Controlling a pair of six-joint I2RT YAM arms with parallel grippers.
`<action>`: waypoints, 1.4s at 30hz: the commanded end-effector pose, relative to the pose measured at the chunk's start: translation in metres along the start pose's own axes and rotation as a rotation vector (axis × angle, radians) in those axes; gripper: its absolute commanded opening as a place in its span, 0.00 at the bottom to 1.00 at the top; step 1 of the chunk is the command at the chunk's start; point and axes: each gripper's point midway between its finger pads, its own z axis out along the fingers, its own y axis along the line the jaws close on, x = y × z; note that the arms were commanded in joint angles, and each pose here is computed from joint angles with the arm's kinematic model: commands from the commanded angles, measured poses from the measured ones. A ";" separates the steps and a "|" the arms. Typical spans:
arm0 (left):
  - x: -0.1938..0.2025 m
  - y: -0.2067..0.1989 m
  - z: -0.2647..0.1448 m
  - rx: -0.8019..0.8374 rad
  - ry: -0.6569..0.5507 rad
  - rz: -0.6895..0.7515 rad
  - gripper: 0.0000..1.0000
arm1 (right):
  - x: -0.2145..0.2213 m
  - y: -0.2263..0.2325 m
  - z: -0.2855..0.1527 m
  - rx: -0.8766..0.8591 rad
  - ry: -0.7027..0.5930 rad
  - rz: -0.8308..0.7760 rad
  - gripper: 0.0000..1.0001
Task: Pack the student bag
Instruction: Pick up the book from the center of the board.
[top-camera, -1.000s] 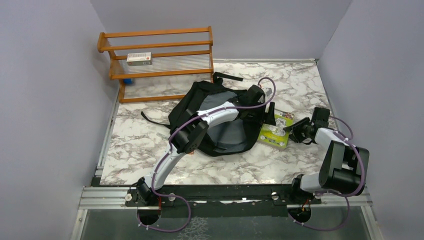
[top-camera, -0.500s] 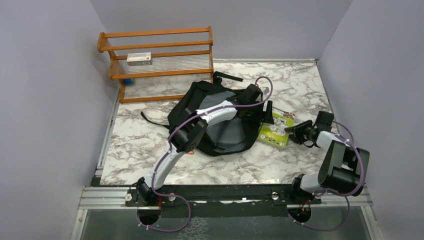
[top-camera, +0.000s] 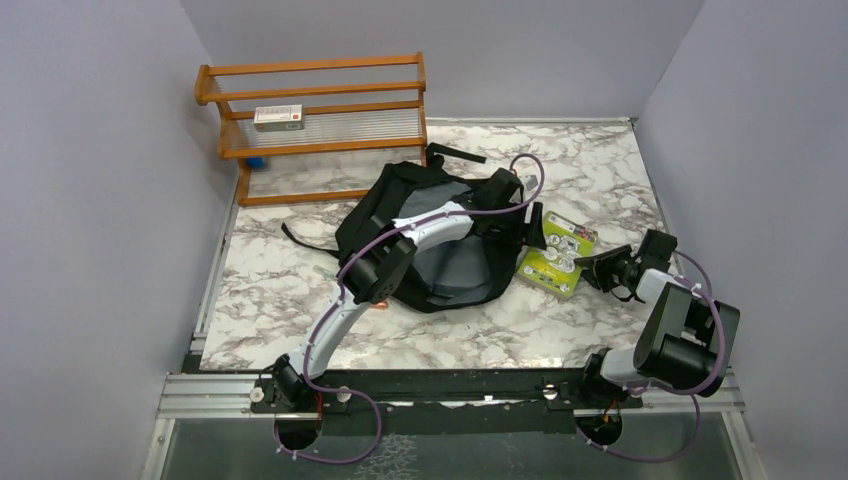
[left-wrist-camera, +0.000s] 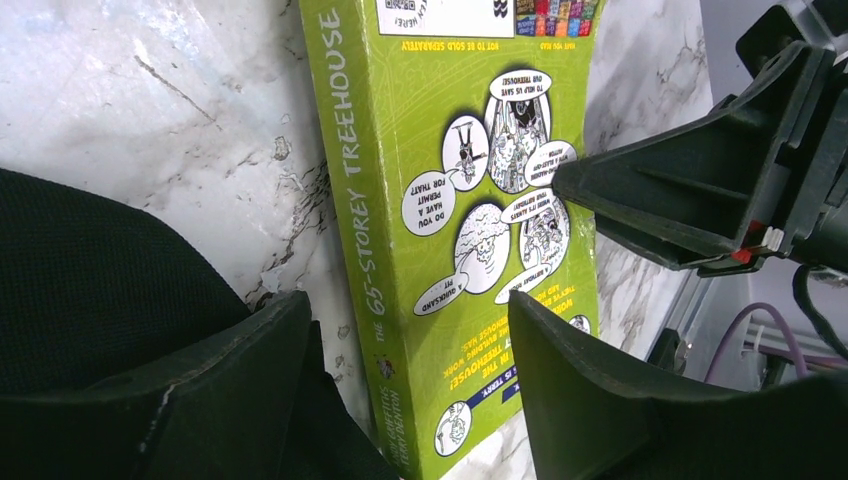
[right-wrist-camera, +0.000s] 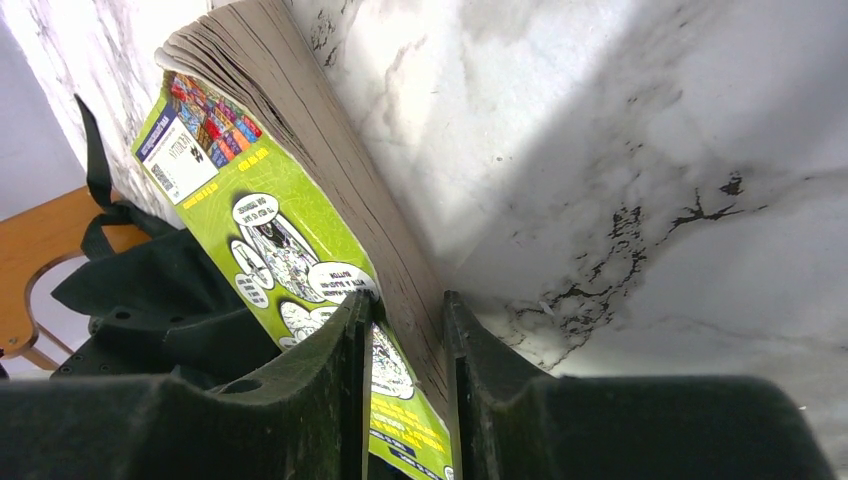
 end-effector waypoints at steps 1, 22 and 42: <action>0.055 0.020 0.020 -0.019 0.144 -0.052 0.71 | 0.016 -0.081 0.001 0.299 0.001 0.032 0.01; 0.058 -0.056 0.028 0.315 0.178 -0.012 0.42 | 0.021 -0.072 0.002 0.232 0.032 -0.011 0.01; -0.037 -0.129 -0.048 0.371 -0.051 0.233 0.00 | -0.036 0.027 -0.120 0.005 -0.407 -0.344 0.63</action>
